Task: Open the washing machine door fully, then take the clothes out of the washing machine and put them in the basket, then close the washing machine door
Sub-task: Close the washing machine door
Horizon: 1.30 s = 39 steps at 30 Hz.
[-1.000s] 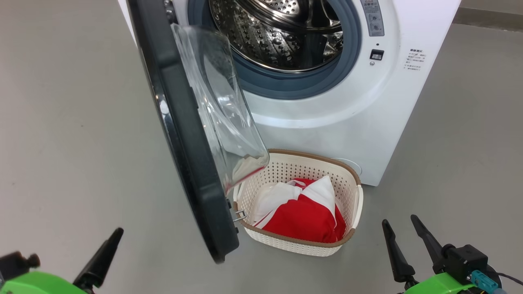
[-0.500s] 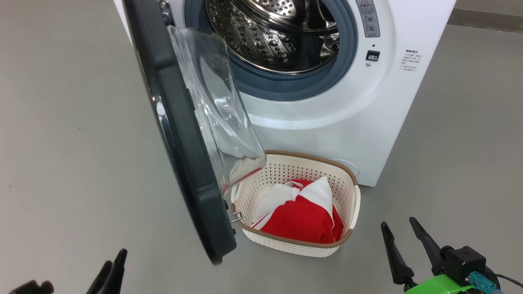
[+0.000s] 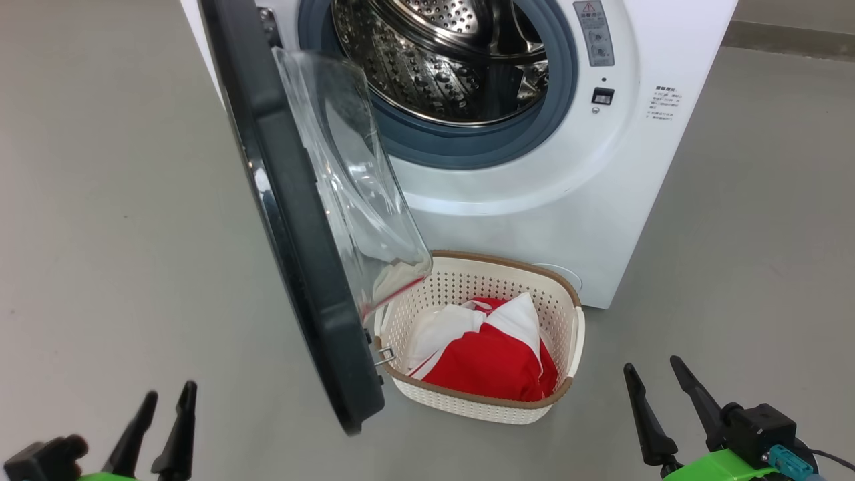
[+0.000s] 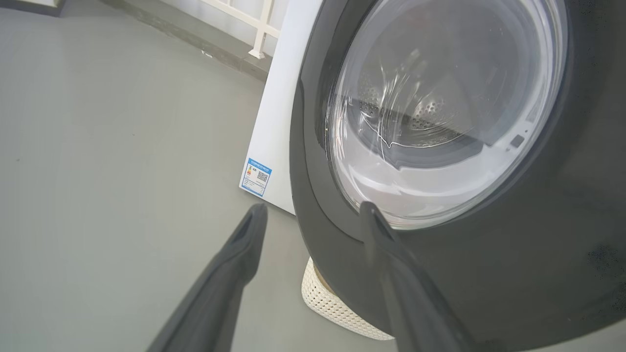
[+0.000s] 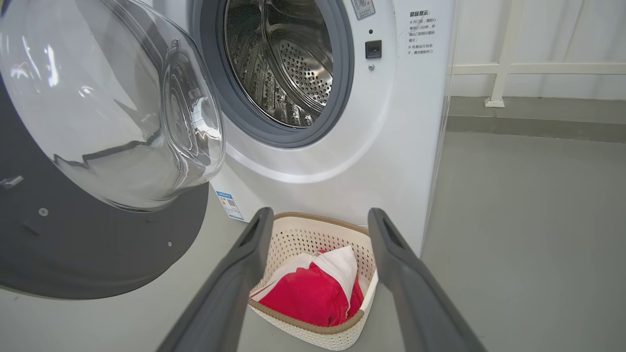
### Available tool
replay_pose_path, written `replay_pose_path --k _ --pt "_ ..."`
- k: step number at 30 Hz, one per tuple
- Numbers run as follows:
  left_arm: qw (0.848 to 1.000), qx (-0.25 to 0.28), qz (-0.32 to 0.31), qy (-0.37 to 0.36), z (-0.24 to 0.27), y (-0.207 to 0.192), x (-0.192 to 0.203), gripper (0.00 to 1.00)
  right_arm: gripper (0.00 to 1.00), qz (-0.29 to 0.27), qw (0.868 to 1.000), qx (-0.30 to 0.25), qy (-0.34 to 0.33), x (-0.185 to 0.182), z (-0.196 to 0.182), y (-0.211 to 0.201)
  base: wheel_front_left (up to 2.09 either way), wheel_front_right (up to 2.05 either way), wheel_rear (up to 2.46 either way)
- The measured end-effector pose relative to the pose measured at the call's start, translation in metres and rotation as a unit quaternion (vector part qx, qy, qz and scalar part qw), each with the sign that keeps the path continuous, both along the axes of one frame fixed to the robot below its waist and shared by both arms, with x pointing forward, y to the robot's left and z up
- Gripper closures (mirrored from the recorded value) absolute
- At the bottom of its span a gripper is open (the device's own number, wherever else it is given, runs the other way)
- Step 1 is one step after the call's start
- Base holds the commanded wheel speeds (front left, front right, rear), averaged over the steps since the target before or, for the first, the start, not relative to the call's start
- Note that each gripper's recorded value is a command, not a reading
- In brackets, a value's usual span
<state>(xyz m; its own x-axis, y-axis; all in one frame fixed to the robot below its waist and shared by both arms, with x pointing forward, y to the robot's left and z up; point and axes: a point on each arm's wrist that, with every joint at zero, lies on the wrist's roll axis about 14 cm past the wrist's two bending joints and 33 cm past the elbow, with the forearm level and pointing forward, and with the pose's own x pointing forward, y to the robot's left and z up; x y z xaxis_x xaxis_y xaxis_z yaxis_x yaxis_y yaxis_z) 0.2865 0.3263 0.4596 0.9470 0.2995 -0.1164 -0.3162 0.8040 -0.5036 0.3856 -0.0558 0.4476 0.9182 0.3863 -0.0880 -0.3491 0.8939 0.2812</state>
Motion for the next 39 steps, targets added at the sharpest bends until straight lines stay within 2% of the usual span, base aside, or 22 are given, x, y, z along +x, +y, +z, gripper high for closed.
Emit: replay_pose_path --k 5,9,13,31,32,33,35,36,39 --pt "0.994 0.109 -0.019 -0.007 0.021 -0.004 0.009 0.0 0.0 -0.003 1.0 0.0 0.001 0.001 -0.001 -0.002 0.0 0.0 0.0" --pt "0.988 0.153 -0.021 -0.001 0.022 -0.013 0.006 0.0 0.0 -0.007 1.0 0.0 0.001 0.001 -0.001 -0.005 0.0 0.0 0.0" --pt "0.987 0.16 -0.025 0.007 0.016 -0.023 0.003 0.0 0.0 -0.011 1.0 0.0 0.0 0.001 0.0 -0.007 0.0 0.0 0.0" --pt "0.988 0.15 -0.017 0.016 0.008 -0.024 0.002 0.0 0.0 -0.017 1.0 0.0 0.004 0.002 -0.003 -0.011 0.0 0.0 0.0" --pt "0.989 0.146 -0.015 0.014 0.009 -0.024 0.002 0.03 0.0 -0.017 1.0 0.0 0.005 0.002 -0.003 -0.011 0.0 0.0 0.0" --pt "0.99 0.142 -0.012 0.009 0.011 -0.023 0.003 0.36 0.0 -0.017 1.0 0.0 0.005 0.002 -0.004 -0.011 0.0 0.0 0.0" --pt "0.99 0.14 -0.007 -0.006 0.02 -0.02 0.005 0.85 0.0 -0.018 1.0 0.0 0.006 0.002 -0.004 -0.011 0.0 0.0 0.0" --pt "0.99 0.14 -0.006 -0.013 0.024 -0.02 0.007 1.0 0.0 -0.018 1.0 0.0 0.006 0.002 -0.004 -0.011 0.0 0.0 0.0" --pt "0.989 0.141 -0.009 -0.036 0.038 -0.022 0.014 1.0 0.0 -0.019 1.0 0.0 0.008 0.003 -0.006 -0.012 0.0 0.0 0.0"
